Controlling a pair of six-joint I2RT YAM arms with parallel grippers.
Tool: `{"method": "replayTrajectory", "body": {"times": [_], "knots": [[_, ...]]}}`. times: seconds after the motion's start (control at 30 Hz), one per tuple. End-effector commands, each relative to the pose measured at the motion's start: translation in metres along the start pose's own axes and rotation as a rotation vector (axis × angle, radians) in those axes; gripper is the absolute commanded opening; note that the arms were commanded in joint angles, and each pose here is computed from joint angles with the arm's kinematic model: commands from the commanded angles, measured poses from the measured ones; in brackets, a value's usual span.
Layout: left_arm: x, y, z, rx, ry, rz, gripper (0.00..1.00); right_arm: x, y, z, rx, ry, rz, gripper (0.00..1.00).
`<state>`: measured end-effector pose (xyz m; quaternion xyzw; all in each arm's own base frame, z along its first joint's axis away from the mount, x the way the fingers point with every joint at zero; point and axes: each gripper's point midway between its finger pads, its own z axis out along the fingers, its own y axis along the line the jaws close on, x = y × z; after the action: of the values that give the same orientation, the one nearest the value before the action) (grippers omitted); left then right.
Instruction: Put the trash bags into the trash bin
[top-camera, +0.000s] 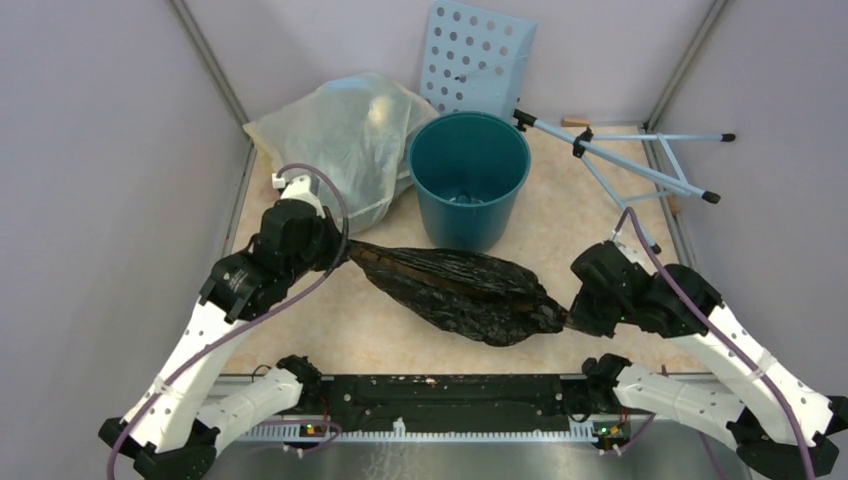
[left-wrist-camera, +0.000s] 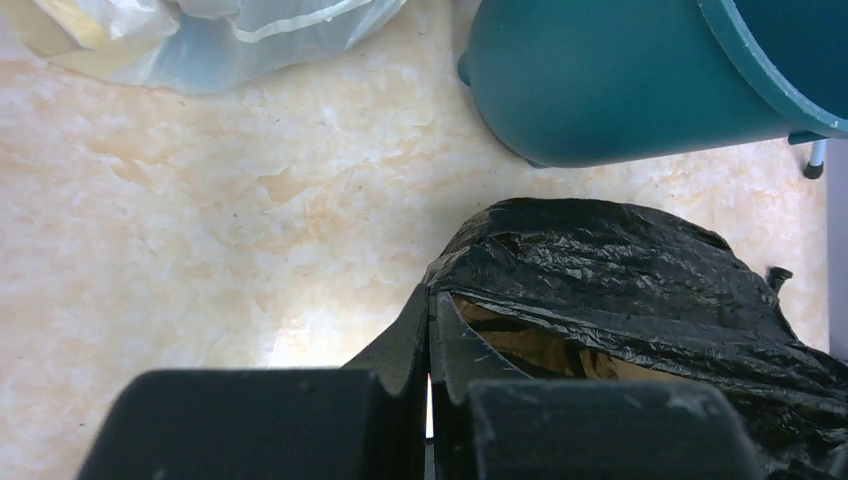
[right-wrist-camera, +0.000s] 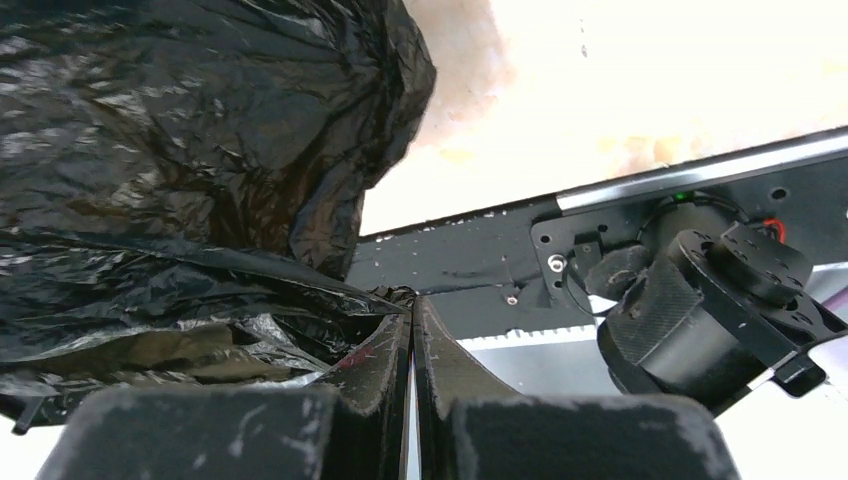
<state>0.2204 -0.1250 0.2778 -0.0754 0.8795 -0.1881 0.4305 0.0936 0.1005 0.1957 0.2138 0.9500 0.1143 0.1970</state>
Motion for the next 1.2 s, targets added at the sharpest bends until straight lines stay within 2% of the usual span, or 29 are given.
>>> {"method": "replayTrajectory", "body": {"times": [0.0,0.2,0.43,0.63,0.73,0.83,0.93,1.03,1.17], "knots": [[-0.026,-0.004,-0.018,0.016,-0.092,0.017,0.0,-0.017,0.034,-0.025,-0.154,-0.046,-0.047,0.0],[-0.066,-0.067,-0.058,0.332,-0.207,0.032,0.0,-0.054,0.121,-0.089,-0.499,-0.157,-0.165,0.0],[-0.155,-0.106,-0.171,0.605,-0.603,-0.062,0.0,-0.1,0.202,-0.204,-0.899,-0.371,-0.237,0.0],[-0.217,-0.131,-0.237,0.745,-0.868,-0.079,0.0,-0.15,0.239,-0.261,-1.007,-0.614,-0.216,0.0],[-0.24,-0.142,-0.232,0.725,-0.939,-0.039,0.0,-0.184,0.242,-0.268,-0.94,-0.77,-0.152,0.0],[-0.257,-0.156,-0.214,0.706,-0.958,0.008,0.0,-0.204,0.257,-0.26,-0.868,-0.851,-0.186,0.0],[-0.268,-0.17,-0.19,0.697,-0.957,0.025,0.0,-0.219,0.273,-0.237,-0.778,-0.858,-0.21,0.0],[-0.276,-0.182,-0.173,0.719,-0.956,0.005,0.0,-0.243,0.275,-0.217,-0.718,-0.834,-0.163,0.0],[-0.281,-0.207,-0.151,0.788,-0.916,0.011,0.0,-0.272,0.261,-0.199,-0.673,-0.818,-0.085,0.0]]}}
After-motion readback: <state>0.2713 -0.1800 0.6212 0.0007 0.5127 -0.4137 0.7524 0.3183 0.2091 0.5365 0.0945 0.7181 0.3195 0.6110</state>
